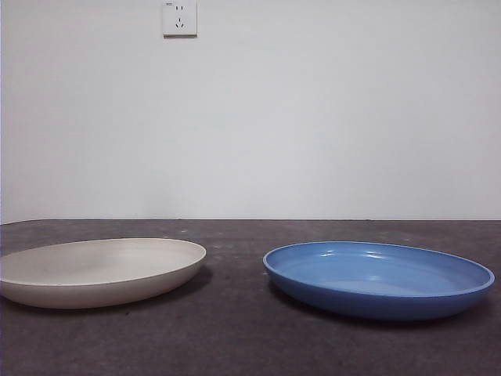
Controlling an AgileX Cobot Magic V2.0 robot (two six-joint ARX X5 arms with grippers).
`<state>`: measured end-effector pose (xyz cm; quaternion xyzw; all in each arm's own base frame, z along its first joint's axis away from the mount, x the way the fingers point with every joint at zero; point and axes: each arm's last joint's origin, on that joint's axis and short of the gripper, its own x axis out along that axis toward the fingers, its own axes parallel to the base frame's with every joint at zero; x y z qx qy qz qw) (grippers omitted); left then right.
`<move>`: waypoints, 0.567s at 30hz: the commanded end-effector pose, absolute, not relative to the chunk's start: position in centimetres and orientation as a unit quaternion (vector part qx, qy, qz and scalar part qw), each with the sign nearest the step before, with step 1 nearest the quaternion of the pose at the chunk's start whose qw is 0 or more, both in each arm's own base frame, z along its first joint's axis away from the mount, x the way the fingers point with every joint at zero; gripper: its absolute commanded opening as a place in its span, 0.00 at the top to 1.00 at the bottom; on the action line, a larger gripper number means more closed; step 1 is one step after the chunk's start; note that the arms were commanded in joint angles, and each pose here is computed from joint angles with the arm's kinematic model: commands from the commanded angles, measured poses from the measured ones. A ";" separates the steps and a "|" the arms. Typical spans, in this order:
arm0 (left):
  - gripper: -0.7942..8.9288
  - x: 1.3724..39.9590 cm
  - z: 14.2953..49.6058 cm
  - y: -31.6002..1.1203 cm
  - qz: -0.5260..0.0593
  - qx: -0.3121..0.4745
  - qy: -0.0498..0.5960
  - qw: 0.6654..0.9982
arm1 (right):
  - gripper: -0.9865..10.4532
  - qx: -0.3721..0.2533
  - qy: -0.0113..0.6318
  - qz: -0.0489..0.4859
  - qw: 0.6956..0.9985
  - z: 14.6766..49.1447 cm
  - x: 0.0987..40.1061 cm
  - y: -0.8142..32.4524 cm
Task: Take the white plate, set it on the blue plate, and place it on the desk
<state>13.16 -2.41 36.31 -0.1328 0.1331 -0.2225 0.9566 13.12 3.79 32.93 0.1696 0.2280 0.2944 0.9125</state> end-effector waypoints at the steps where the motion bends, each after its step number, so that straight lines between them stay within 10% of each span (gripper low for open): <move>1: 0.90 13.7 37.0 -2.8 -0.245 -0.122 0.145 0.951 | 0.91 0.146 0.230 0.313 0.910 33.6 13.1 3.9; 13: 0.88 15.5 35.6 -4.1 -0.285 -0.117 0.217 0.926 | 0.91 0.142 0.238 0.329 0.903 33.6 13.1 4.0; 17: 0.71 15.5 35.6 -4.2 -0.291 -0.104 0.215 0.926 | 0.85 0.136 0.240 0.330 0.903 33.5 13.1 4.0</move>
